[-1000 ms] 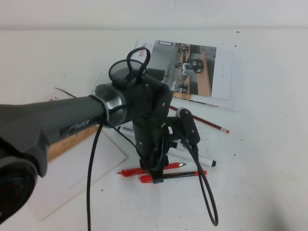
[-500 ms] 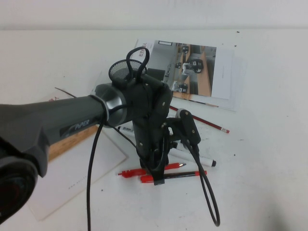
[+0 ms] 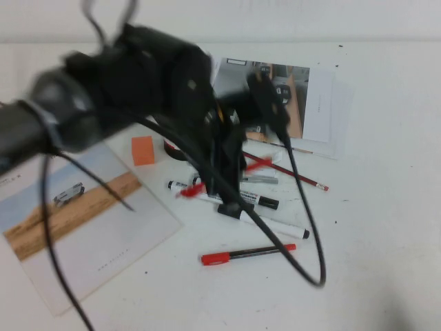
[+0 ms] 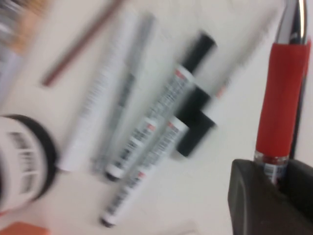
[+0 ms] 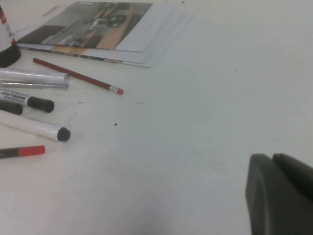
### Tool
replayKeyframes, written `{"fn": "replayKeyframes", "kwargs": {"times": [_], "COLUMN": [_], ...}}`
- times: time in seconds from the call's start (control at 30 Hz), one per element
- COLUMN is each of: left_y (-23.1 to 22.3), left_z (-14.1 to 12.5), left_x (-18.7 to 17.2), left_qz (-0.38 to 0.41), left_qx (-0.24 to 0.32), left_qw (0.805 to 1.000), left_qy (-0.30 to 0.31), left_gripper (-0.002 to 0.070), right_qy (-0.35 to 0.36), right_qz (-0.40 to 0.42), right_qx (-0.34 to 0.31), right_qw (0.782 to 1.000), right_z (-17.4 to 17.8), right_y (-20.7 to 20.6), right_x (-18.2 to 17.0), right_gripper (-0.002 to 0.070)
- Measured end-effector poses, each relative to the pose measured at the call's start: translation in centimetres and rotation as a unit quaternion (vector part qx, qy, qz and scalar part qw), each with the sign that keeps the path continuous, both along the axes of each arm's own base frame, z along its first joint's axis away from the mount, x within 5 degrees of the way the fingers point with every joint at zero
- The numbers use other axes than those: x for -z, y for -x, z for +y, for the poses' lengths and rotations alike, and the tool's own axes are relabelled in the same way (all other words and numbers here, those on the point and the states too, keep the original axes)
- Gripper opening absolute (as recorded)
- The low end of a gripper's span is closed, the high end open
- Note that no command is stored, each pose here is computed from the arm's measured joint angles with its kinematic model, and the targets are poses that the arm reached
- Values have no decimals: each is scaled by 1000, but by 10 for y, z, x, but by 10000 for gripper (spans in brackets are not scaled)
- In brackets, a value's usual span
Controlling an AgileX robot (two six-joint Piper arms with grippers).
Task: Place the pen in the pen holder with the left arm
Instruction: Place the pen onto the pen holder
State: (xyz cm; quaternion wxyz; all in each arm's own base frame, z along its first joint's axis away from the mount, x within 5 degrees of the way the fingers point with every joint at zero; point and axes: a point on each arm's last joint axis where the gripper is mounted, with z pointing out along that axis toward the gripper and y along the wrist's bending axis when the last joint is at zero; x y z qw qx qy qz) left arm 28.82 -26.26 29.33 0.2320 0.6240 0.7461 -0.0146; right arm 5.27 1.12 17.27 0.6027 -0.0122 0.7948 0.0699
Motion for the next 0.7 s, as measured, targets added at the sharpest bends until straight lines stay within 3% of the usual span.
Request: {"fn": "replayKeyframes", "kwargs": {"times": [0.13,0.23,0.4,0.7], "left_y": [-9,-19,-35,-77], "left_z": [18,36,69,94], "left_x": [-31,-43,-38,0], "left_qz": [-67,-127,-222,-282], "left_qx": [-56,-107,-199,-280], "left_qw": [992,970,899,799], "left_qy": [89,177,322,451], "left_gripper": [69,69,69,69], "right_qy": [0,0,-2,-11], "right_qz": [0,0,0,0], "right_qx": [0,0,0,-1], "right_qw": [1000,1000,1000,1000], "right_z": [0,0,0,1], "right_y": [0,0,0,0], "right_x": [0,0,0,0], "right_gripper": [-22,-22,-22,-22]}}
